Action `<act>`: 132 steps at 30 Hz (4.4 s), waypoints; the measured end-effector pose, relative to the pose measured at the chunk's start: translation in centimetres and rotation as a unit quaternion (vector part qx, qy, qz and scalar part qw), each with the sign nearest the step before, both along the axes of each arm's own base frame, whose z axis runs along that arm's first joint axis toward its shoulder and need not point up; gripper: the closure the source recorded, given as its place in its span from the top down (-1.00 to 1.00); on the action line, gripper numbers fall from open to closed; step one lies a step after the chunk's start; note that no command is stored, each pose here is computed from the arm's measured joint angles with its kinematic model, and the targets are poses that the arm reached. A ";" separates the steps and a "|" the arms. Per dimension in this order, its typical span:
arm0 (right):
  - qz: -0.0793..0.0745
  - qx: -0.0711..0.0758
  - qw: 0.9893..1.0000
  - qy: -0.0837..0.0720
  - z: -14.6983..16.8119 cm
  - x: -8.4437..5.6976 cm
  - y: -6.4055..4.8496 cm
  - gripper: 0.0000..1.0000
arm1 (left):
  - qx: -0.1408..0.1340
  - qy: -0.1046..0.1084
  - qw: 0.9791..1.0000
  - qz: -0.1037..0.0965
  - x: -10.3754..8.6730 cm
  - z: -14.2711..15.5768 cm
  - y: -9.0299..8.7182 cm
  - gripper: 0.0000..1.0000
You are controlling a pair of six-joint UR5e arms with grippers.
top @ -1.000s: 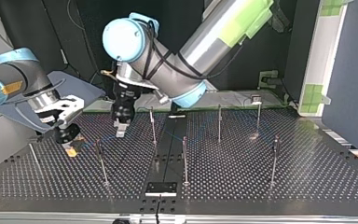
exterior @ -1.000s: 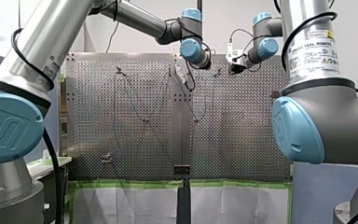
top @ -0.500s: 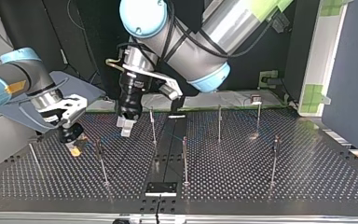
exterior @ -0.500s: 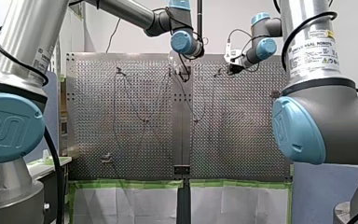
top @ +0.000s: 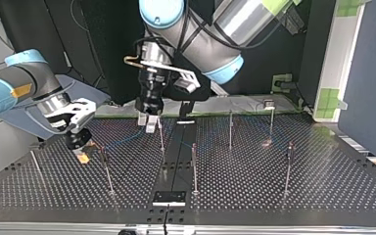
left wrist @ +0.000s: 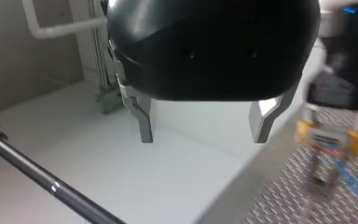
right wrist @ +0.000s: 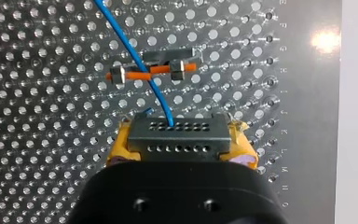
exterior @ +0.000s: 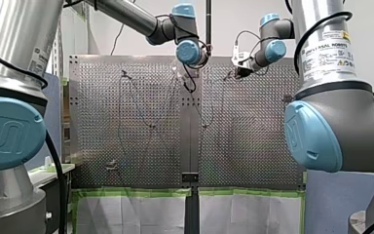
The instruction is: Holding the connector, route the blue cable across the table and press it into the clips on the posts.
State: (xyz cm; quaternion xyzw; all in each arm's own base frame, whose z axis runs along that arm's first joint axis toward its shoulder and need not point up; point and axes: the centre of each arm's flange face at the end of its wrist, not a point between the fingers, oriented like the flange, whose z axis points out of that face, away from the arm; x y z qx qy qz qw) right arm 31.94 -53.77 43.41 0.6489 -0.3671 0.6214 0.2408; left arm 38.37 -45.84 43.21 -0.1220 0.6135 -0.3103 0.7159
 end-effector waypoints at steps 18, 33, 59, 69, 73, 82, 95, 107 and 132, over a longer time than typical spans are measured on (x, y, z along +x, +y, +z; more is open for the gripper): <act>-0.002 -0.001 1.000 0.002 -0.1 0.2 0.1 -1.00 | 0.054 0.072 0.993 0.071 -0.1 -17.1 0.2 1.00; -0.018 0.001 1.000 0.002 -0.3 -0.9 -0.7 -1.00 | 0.064 0.108 0.991 0.056 -2.0 -27.0 2.2 1.00; -0.024 0.003 1.000 0.003 -0.6 -1.5 -1.2 -1.00 | 0.103 0.103 0.987 0.074 -0.5 -32.8 11.9 1.00; -0.024 0.005 1.000 0.004 -0.7 -1.5 -1.2 -1.00 | 0.102 0.107 0.983 0.112 -0.8 -34.7 16.5 1.00; -0.024 0.005 1.000 0.004 -0.7 -1.5 -1.2 -1.00 | 0.102 0.107 0.983 0.112 -2.0 -35.4 17.2 1.00; -0.025 0.005 1.000 0.005 -0.8 -1.5 -1.3 -1.00 | 0.118 0.125 0.979 0.107 -5.5 -37.1 18.5 1.00; -0.026 0.006 1.000 0.005 -0.8 -1.5 -1.3 -1.00 | 0.123 0.131 0.978 0.106 -6.2 -37.4 18.9 1.00; -0.026 0.005 1.000 0.005 -0.8 -1.6 -1.3 -1.00 | 0.124 0.131 0.978 0.106 -6.2 -37.4 18.9 1.00; -0.026 0.005 1.000 0.005 -0.8 -1.6 -1.3 -1.00 | 0.124 0.131 0.978 0.106 -6.2 -37.4 18.9 1.00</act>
